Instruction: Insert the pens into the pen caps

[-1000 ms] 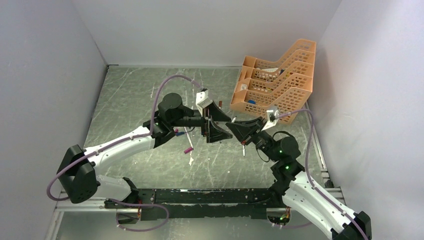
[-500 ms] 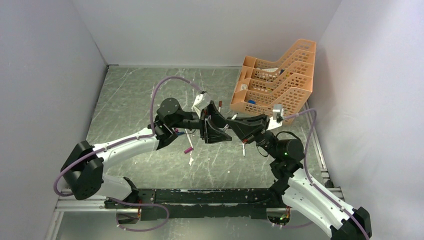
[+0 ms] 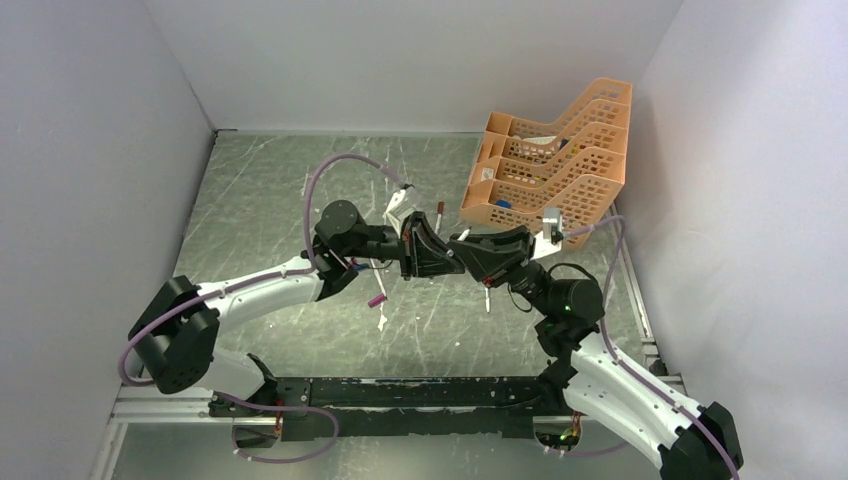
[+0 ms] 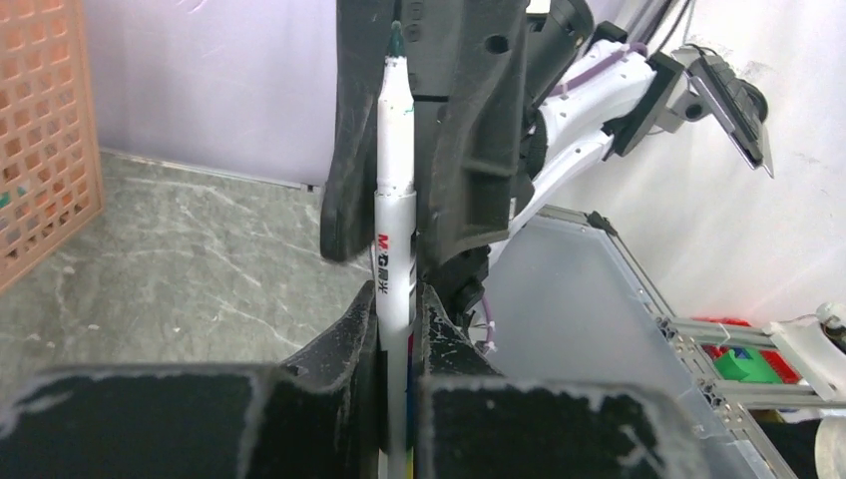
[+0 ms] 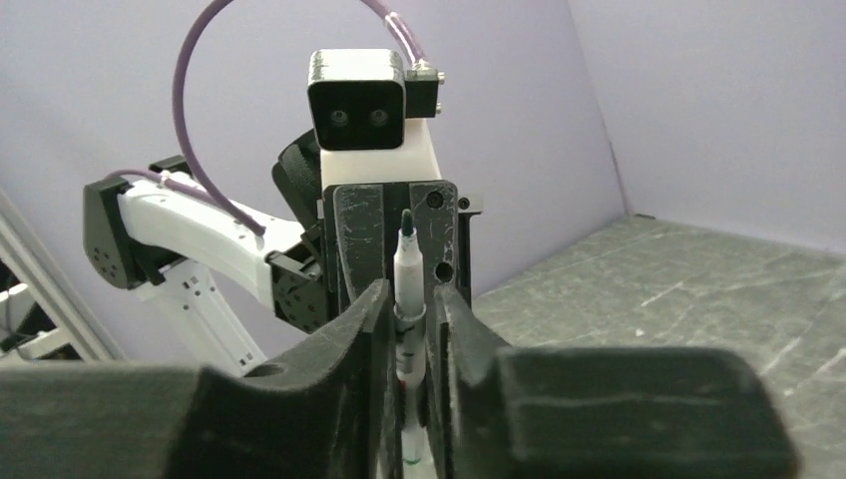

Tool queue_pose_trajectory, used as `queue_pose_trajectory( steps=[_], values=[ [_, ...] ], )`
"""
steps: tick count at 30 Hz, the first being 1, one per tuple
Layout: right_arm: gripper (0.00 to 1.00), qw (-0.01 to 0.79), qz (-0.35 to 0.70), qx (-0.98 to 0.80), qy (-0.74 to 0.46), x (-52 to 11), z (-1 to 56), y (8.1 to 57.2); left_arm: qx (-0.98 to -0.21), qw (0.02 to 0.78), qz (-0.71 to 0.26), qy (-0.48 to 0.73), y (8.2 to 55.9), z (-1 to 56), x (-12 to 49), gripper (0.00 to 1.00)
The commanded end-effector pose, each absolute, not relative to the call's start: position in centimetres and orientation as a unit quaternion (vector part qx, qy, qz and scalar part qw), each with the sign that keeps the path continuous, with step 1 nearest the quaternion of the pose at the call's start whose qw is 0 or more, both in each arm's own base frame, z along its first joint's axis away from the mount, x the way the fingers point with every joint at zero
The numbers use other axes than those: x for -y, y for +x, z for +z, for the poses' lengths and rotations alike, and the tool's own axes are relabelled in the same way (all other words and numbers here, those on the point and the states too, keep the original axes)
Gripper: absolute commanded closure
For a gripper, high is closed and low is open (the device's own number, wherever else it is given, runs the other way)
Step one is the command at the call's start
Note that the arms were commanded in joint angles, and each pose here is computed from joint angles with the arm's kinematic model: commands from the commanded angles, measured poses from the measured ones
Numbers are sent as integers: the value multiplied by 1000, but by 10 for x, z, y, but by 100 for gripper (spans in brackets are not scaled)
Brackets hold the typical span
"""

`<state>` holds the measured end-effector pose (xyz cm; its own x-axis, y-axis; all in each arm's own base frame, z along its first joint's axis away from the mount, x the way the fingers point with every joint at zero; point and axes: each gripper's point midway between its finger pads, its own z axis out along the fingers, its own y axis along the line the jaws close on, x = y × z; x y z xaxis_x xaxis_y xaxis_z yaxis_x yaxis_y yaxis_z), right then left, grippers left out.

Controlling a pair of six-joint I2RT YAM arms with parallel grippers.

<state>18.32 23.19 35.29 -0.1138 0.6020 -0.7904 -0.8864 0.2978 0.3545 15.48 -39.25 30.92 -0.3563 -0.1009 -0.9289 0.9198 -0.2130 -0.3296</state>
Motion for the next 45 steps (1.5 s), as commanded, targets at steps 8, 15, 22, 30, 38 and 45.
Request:
queue_pose_trajectory(
  steps=[8,15,22,30,38,45],
  values=[
    [45,686,448,-573,-20,-190,319,234,-564,540,-560,278,279,274,295,93],
    [55,554,376,-736,-99,-251,215,267,-557,556,-563,255,292,247,268,93],
    [73,447,265,-833,-190,-326,127,263,-651,618,-408,166,329,215,223,93],
    [100,392,256,-841,-270,-370,79,241,-694,632,-334,89,329,194,183,93],
    [86,366,256,-849,-283,-396,50,232,-704,648,-292,17,333,186,152,93],
    [89,348,245,-858,-287,-406,28,231,-712,639,-291,16,333,181,151,93]
  ],
)
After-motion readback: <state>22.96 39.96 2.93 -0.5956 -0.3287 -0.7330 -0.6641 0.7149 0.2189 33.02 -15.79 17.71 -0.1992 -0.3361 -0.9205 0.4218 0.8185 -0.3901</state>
